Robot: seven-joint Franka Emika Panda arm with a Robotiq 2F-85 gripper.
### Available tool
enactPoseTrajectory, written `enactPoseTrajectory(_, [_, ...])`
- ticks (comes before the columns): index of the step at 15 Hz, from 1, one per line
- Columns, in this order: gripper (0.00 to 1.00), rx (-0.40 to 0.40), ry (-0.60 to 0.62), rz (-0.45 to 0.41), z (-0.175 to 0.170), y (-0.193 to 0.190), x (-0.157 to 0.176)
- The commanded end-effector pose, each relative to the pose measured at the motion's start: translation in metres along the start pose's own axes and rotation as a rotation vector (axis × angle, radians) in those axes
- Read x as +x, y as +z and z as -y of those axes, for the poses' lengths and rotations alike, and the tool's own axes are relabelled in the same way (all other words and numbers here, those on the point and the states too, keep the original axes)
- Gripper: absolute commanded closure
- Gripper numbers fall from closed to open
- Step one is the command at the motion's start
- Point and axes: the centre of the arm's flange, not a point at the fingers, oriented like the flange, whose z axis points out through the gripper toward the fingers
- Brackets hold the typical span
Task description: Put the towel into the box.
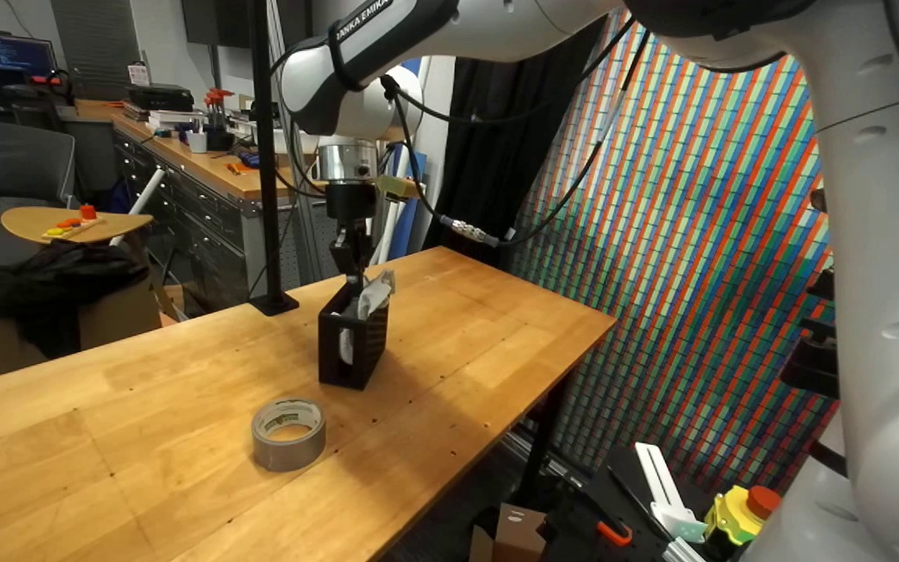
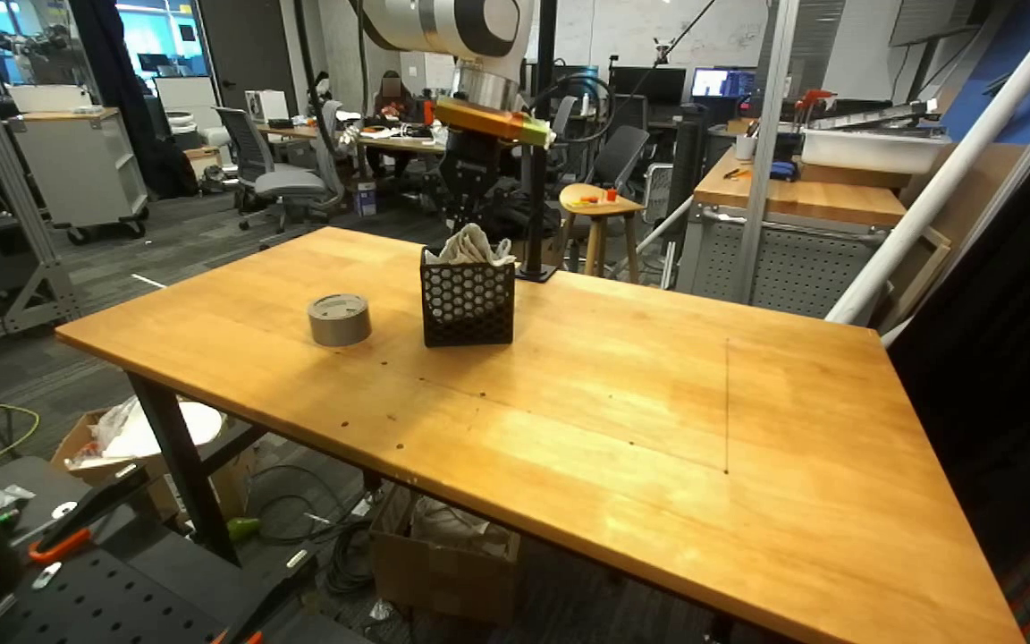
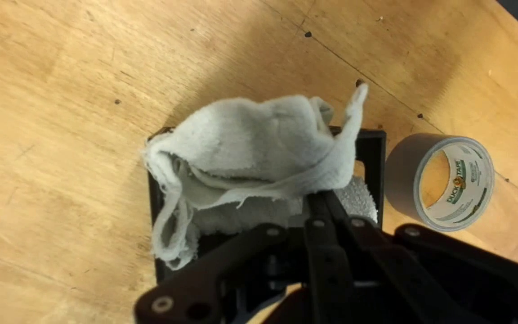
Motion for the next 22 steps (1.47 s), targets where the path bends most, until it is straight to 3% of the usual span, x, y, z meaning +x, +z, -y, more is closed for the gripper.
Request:
enactPoseTrajectory(1, [0.97,-0.059,0.047,-0.008,0.021,-0.029,-0.039])
enactPoseTrajectory(6, [0.97,-0.088,0.116,-0.03,0.028,-0.049,-0.083])
enactPoseTrajectory(9, [0.97,-0.087,0.135,-0.034,0.031,-0.047,-0.093])
enactPoseTrajectory(22, [0.97,-0.074,0.045,-0.004,0.029,-0.022,-0.048])
